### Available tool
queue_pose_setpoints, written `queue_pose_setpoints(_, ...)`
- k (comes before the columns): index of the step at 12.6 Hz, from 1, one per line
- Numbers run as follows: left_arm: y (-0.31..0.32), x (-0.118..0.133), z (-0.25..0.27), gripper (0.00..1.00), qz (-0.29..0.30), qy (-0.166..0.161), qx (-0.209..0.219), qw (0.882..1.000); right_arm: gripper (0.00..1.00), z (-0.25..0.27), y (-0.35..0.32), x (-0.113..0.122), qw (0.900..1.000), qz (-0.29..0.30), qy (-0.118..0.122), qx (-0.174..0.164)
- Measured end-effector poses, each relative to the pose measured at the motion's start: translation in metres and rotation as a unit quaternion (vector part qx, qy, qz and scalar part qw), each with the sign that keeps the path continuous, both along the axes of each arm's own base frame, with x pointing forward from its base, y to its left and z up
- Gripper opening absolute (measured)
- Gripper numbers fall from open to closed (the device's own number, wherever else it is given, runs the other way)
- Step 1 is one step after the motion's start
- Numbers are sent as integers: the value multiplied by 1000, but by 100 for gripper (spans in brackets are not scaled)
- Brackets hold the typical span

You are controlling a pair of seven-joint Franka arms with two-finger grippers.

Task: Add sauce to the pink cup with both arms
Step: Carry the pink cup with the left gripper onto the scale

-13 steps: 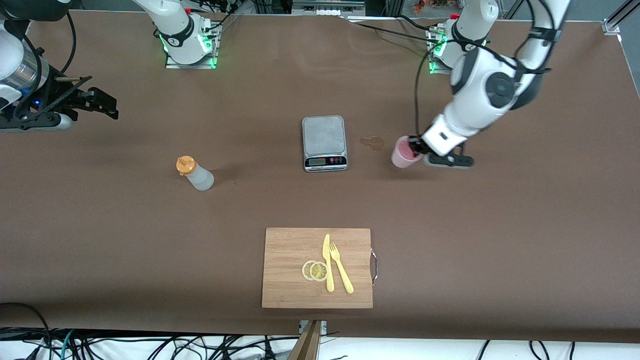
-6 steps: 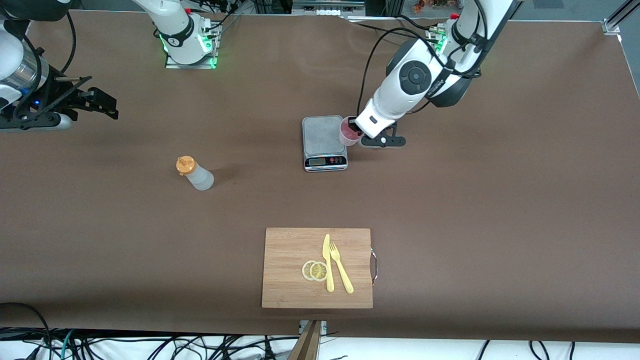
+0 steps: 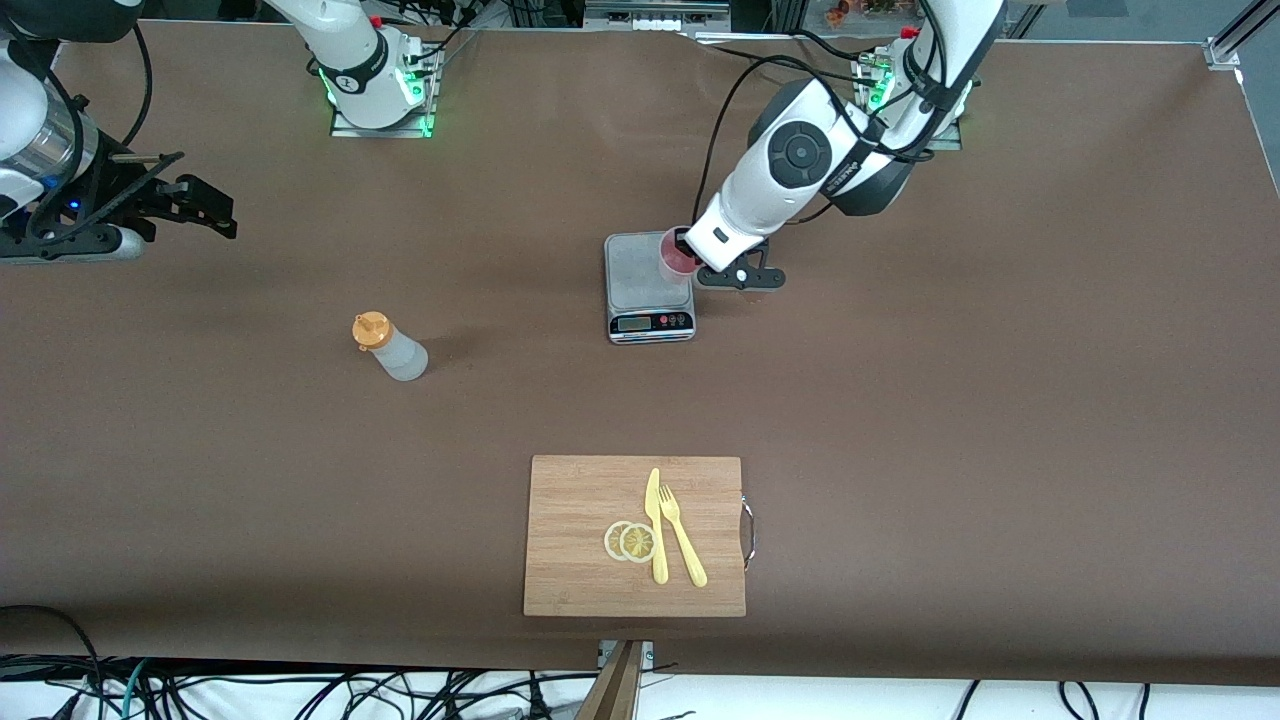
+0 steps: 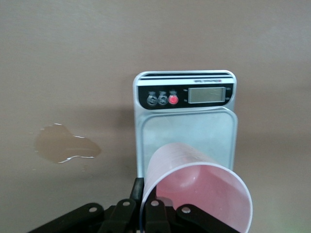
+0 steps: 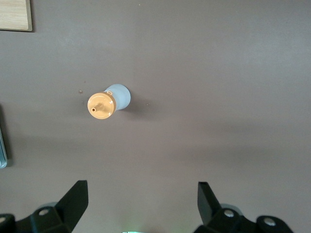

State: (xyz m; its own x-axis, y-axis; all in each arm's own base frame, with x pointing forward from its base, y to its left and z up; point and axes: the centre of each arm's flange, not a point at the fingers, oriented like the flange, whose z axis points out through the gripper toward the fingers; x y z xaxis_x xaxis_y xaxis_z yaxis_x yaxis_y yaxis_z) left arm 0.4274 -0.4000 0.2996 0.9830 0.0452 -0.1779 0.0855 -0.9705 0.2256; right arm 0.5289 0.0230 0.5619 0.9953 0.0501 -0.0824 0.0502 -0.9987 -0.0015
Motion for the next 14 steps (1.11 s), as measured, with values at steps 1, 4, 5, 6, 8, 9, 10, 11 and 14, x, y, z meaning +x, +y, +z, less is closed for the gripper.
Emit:
queue_pose_setpoints(1, -9, -5, -1, 4, -3, -3, 2, 1000, 100, 0, 0, 0, 1000, 0, 0, 0)
queue_pose_setpoints(4, -27, -21, -6, 4, -12, -29, 40, 999, 100, 0, 0, 0, 1000, 0, 0, 0)
queue_pose_setpoints(5, -30, -25, -8, 4, -12, -37, 52, 998, 100, 0, 0, 0, 1000, 0, 0, 0)
queue_pose_setpoints(6, -33, -28, -10, 4, -12, -44, 60, 997, 100, 0, 0, 0, 1000, 0, 0, 0)
queue_pose_setpoints(8, -40, -32, -17, 4, -6, -50, 59, 997, 100, 0, 1, 0, 1000, 1, 0, 0)
queue_pose_setpoints(9, -44, -34, -22, 4, -4, -51, 54, 997, 100, 0, 1, 0, 1000, 1, 0, 0)
queue_pose_setpoints(10, -48, -38, -28, 4, -3, -50, 52, 997, 100, 0, 1, 0, 1000, 1, 0, 0)
queue_pose_setpoints(11, -52, -41, -34, 4, -6, -48, 52, 997, 100, 0, 1, 0, 1000, 1, 0, 0)
queue_pose_setpoints(14, -62, -53, -47, 4, -16, -43, 54, 998, 100, 0, 1, 0, 1000, 1, 0, 0)
